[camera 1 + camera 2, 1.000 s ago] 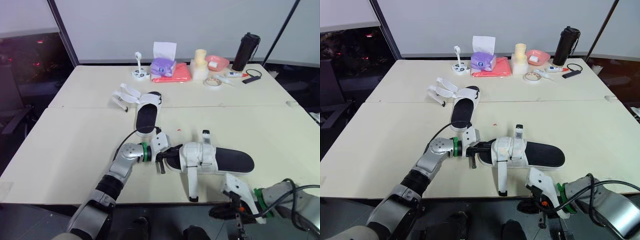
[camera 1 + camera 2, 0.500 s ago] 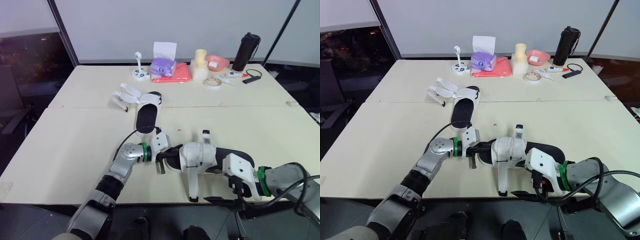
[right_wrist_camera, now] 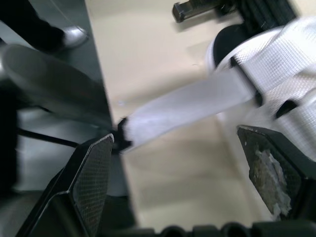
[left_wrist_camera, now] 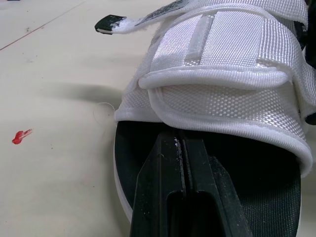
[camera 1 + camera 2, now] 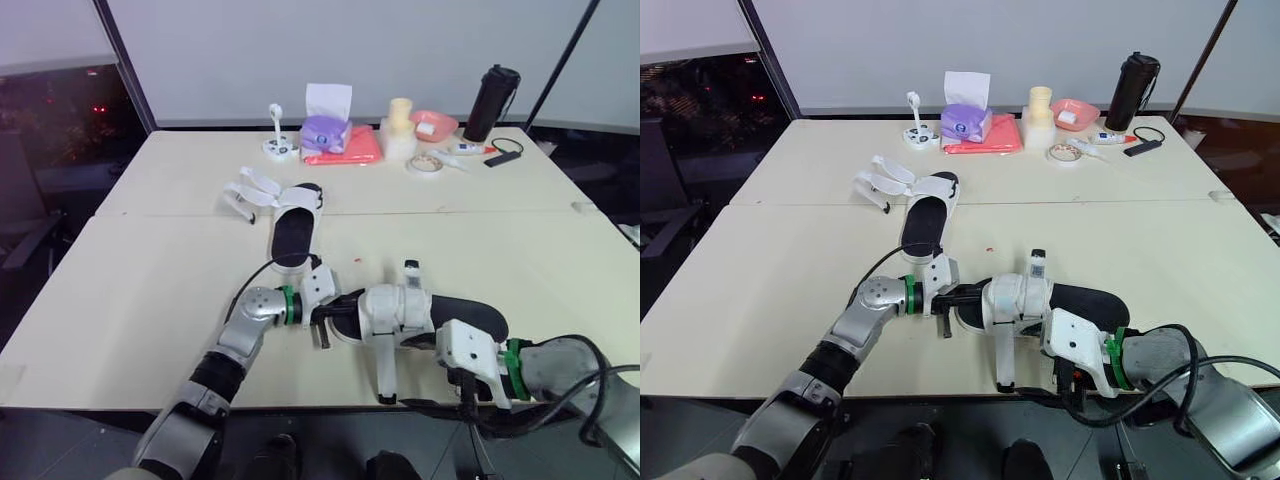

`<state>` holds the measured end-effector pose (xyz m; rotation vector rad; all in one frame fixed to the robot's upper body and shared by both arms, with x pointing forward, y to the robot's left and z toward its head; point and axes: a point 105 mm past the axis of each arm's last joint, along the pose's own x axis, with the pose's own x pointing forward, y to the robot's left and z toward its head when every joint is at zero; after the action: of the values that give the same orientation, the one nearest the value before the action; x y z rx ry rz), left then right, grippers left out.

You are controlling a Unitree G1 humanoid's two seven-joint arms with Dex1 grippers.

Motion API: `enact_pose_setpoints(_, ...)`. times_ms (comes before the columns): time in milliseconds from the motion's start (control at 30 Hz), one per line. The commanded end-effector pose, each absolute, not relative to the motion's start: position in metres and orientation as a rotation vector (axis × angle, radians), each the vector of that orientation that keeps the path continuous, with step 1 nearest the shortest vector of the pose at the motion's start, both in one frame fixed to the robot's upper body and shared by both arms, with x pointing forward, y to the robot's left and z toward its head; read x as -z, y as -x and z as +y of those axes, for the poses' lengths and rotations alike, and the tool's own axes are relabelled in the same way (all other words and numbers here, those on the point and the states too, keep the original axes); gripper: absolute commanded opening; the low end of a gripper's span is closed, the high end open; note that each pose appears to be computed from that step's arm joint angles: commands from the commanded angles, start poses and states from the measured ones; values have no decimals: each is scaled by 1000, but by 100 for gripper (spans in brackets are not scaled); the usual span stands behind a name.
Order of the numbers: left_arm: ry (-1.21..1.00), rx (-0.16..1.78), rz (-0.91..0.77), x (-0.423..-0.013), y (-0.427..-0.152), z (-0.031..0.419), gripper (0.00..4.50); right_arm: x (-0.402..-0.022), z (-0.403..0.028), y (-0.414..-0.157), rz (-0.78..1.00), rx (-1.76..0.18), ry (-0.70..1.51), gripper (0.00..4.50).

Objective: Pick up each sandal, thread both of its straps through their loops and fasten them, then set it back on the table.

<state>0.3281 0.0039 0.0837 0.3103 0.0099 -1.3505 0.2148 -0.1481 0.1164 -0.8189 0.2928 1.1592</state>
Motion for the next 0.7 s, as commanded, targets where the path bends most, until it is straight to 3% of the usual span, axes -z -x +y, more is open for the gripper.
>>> enact_pose_setpoints(33,-334,1382,88,-64,-319,6,0,-124,-138,-204,134,-1214,1054,432)
enact_pose_setpoints(100,-338,1382,89,-64,-321,7,0,-119,-139,-198,110,-1240,1125,432)
enact_pose_setpoints(233,-342,1385,86,-65,-321,5,0,-108,-141,-186,207,-1263,1006,432)
enact_pose_setpoints(367,-340,1390,82,-66,-320,3,0,-101,-150,-192,264,-1237,994,432)
enact_pose_setpoints(700,-340,1391,84,-66,-321,2,0,-98,-153,-188,644,-1242,335,432)
